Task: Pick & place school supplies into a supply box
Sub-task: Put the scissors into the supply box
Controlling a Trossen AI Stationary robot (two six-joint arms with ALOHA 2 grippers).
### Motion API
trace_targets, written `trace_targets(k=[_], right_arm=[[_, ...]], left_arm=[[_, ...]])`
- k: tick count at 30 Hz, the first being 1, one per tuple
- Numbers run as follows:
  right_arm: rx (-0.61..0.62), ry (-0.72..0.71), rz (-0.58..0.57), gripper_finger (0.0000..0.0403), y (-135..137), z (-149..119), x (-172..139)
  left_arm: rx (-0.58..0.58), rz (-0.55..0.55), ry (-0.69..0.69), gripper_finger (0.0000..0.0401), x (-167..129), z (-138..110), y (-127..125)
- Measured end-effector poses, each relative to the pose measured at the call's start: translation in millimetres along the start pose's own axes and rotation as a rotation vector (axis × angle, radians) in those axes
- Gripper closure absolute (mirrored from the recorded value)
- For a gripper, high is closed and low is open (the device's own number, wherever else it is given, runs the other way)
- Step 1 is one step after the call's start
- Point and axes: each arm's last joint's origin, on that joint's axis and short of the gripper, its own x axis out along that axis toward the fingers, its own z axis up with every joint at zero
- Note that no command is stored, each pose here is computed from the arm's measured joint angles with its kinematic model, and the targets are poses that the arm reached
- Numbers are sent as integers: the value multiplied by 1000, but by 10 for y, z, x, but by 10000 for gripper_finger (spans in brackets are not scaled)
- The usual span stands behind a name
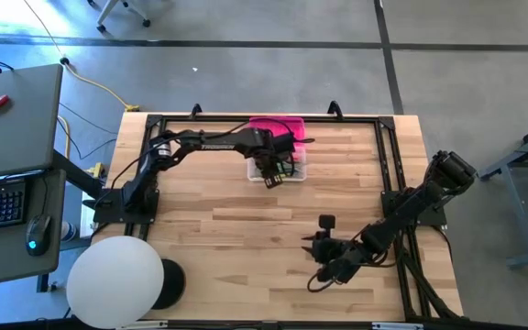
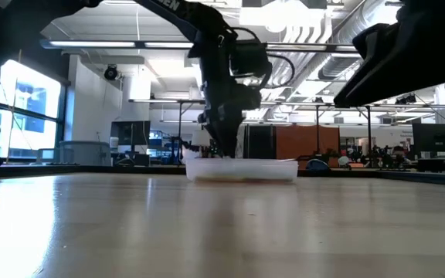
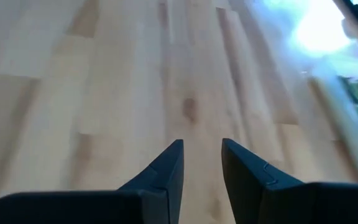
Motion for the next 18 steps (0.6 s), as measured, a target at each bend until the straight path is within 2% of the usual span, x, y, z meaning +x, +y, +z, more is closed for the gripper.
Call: trace_targets(k=[6,11,14,18], right_arm=[[-94,45,-170,315,-93,-101,-9],[-76,59,-328,315,-193,-184,-31],[-57,55,-387,315,-251,-193,-19],[-35,78,-394,315,-312,-179,31]], left_arm=[[5,6,17,238,-97,-31,12],[29,15,20,238,-94,-36,15],[50,8,-88,238,-99,66,-26],[107,9,-245,238,-125,215,-43]])
